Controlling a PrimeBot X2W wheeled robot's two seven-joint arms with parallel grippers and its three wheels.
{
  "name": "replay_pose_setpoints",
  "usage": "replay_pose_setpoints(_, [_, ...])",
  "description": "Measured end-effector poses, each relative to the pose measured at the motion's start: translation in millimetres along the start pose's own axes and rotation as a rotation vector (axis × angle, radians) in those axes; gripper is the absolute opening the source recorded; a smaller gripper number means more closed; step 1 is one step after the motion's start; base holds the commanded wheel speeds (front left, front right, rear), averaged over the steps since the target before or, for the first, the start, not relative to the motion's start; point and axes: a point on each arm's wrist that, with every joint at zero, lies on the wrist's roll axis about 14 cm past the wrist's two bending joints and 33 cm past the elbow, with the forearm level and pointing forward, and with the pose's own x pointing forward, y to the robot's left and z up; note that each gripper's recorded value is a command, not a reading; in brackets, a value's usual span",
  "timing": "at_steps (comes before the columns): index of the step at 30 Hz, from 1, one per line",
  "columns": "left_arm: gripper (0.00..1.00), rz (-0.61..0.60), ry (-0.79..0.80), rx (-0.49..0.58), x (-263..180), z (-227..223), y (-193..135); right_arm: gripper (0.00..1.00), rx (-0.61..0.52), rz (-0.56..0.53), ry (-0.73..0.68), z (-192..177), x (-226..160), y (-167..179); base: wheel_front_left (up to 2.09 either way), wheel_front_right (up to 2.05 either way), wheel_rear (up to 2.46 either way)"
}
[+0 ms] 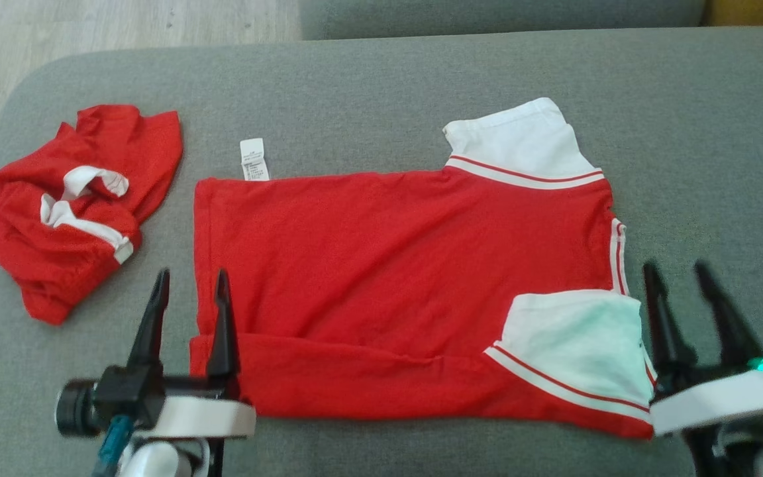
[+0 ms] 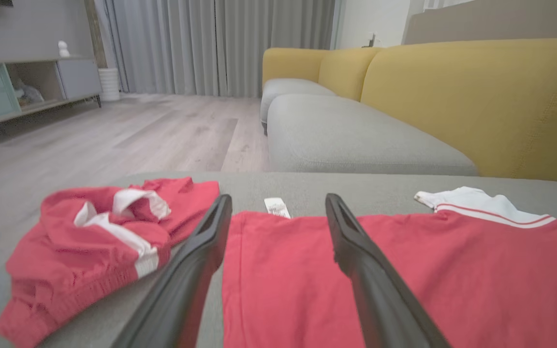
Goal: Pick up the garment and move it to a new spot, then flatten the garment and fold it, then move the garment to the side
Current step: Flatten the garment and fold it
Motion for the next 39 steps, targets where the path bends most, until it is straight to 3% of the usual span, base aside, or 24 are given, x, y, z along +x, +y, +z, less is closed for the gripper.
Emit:
replay_pose_setpoints(5, [1.0, 0.002, -0.058, 0.07, 10, 14, -1, 1.0, -0.085, 0.046, -0.133, 28, 6, 14, 0.0, 0.0, 0.0])
replay_pose_setpoints(13, [1.0, 0.018, 0.032, 0.086, 14, -11, 4, 1.0, -0.085, 0.047, -0.121, 23, 10, 15, 0.0, 0.0, 0.0])
replay_pose_setpoints(19, [1.0, -0.02, 0.102, 0.073, 56, -14, 3, 1.0, -0.071, 0.055, -0.111, 21, 25, 15, 0.0, 0.0, 0.0])
replay_pose_setpoints(26, [1.0, -0.061, 0.36, 0.077, 113, -52, 12, 1.0, -0.048, 0.073, -0.072, 11, 51, 15, 0.0, 0.0, 0.0])
replay_pose_setpoints(32, [1.0, -0.051, 0.599, 0.062, 119, -104, 23, 1.0, -0.022, 0.047, -0.018, -8, 59, 4, 0.0, 0.0, 0.0])
replay_pose_setpoints(36, [1.0, -0.061, 0.669, 0.022, 131, -110, 21, 1.0, -0.014, 0.017, 0.018, -19, 57, -7, 0.0, 0.0, 0.0])
replay_pose_setpoints(37, [0.38, -0.069, 0.686, 0.022, 132, -110, 20, 1.0, -0.017, 0.012, 0.025, -21, 57, -10, 0.0, 0.0, 0.0])
replay_pose_setpoints(38, [0.0, -0.081, 0.697, 0.02, 132, -109, 18, 1.0, -0.02, 0.009, 0.031, -22, 56, -12, 0.0, 0.0, 0.0])
replay_pose_setpoints(39, [0.0, -0.087, 0.707, 0.023, 131, -110, 18, 1.0, -0.022, 0.006, 0.034, -22, 56, -14, 0.0, 0.0, 0.0])
